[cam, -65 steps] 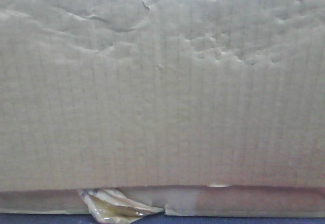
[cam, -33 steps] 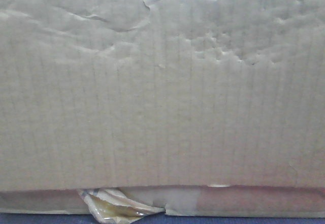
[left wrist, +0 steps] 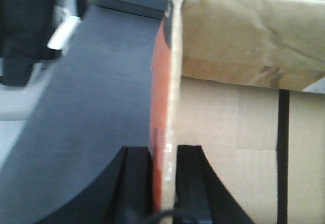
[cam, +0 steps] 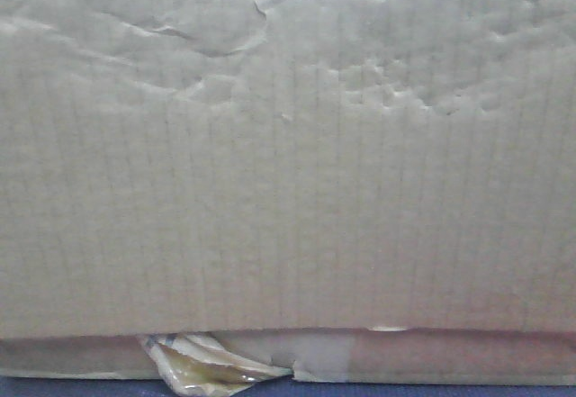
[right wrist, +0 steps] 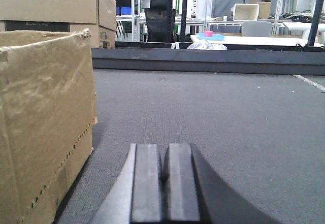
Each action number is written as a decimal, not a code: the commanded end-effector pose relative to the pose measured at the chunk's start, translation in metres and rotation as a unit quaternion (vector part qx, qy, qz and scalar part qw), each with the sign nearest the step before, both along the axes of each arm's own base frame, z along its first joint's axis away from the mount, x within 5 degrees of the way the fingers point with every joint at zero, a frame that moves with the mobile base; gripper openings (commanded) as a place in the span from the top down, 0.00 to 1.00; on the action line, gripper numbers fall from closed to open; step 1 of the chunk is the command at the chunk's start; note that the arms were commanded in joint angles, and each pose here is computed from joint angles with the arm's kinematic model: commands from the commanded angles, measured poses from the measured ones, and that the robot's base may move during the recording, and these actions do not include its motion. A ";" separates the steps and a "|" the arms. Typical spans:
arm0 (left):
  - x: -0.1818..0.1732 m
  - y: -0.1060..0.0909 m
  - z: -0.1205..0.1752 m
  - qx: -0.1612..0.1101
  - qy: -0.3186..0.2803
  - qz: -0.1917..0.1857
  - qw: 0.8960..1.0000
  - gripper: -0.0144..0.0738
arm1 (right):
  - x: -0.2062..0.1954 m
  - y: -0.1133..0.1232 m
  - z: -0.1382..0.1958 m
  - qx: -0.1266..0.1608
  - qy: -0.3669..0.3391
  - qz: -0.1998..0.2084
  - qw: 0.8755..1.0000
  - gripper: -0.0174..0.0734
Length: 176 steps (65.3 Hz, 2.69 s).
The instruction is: Stack two boxes on right shelf middle
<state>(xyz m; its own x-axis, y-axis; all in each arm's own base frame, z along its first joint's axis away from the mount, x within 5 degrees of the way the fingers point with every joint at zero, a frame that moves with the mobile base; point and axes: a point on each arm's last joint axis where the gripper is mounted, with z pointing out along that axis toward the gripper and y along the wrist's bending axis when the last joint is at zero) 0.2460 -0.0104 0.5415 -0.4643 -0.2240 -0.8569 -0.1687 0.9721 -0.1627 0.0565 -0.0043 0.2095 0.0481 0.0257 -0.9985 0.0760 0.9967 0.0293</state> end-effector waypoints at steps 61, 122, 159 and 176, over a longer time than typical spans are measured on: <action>0.042 -0.191 -0.175 0.013 0.261 -0.104 0.960 0.96 | 0.000 0.000 0.002 -0.005 -0.009 -0.003 1.000 0.99; 0.037 -0.184 -0.137 0.015 0.204 -0.121 0.971 0.48 | 0.000 0.000 0.002 -0.005 -0.009 -0.003 1.000 0.99; 0.041 -0.118 -0.109 0.024 0.171 -0.086 0.981 0.47 | 0.000 0.000 0.002 -0.005 -0.009 -0.003 1.000 0.99; 0.044 -0.115 -0.150 0.029 0.248 -0.093 0.964 0.47 | 0.000 0.000 0.002 -0.005 -0.009 -0.003 1.000 0.99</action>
